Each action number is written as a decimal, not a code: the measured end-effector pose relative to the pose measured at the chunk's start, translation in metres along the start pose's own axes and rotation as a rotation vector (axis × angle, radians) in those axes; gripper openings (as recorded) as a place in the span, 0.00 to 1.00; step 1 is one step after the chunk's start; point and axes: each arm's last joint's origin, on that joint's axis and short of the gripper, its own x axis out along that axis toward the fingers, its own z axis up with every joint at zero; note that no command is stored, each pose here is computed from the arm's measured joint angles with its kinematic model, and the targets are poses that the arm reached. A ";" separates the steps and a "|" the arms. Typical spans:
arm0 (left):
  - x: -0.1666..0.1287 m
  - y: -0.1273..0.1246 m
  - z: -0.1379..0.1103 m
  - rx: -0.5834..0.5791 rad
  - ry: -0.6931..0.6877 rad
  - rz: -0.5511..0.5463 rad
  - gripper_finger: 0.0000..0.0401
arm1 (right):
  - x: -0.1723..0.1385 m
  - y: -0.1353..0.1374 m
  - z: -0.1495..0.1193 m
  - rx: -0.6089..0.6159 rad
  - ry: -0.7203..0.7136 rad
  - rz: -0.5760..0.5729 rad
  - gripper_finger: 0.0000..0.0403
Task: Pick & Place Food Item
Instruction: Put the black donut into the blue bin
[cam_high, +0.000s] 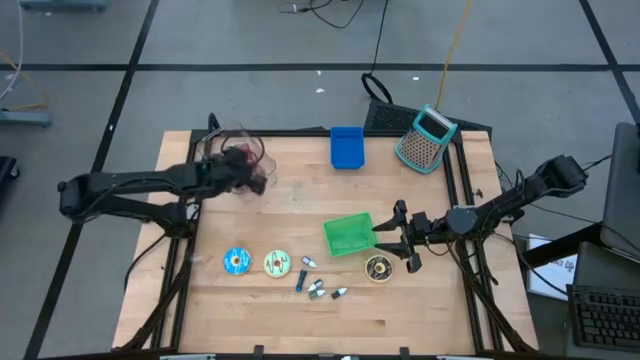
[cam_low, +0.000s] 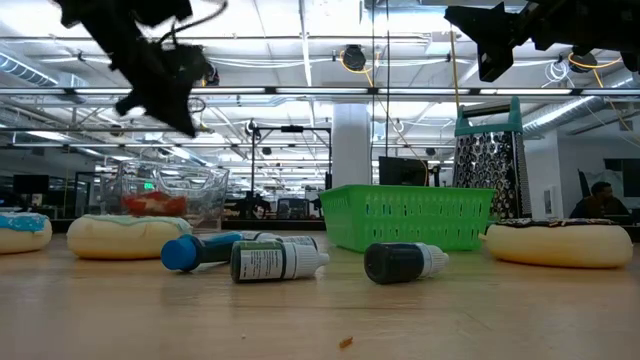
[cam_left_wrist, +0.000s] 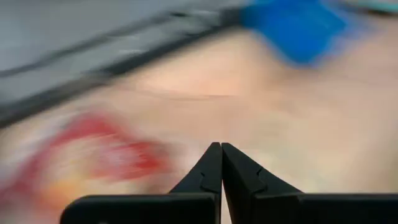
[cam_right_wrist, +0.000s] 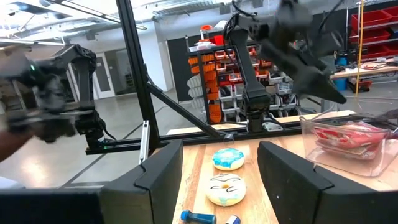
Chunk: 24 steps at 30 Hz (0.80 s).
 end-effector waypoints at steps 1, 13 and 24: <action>-0.007 -0.005 0.002 0.045 0.030 -0.128 0.01 | 0.000 0.000 0.000 0.000 0.000 0.000 0.49; -0.075 -0.026 0.010 0.171 -0.089 -0.827 0.06 | 0.000 0.000 -0.002 0.018 0.015 -0.006 0.49; -0.122 -0.002 -0.023 0.417 -0.402 -1.023 0.06 | 0.000 0.000 -0.003 0.018 0.029 -0.006 0.49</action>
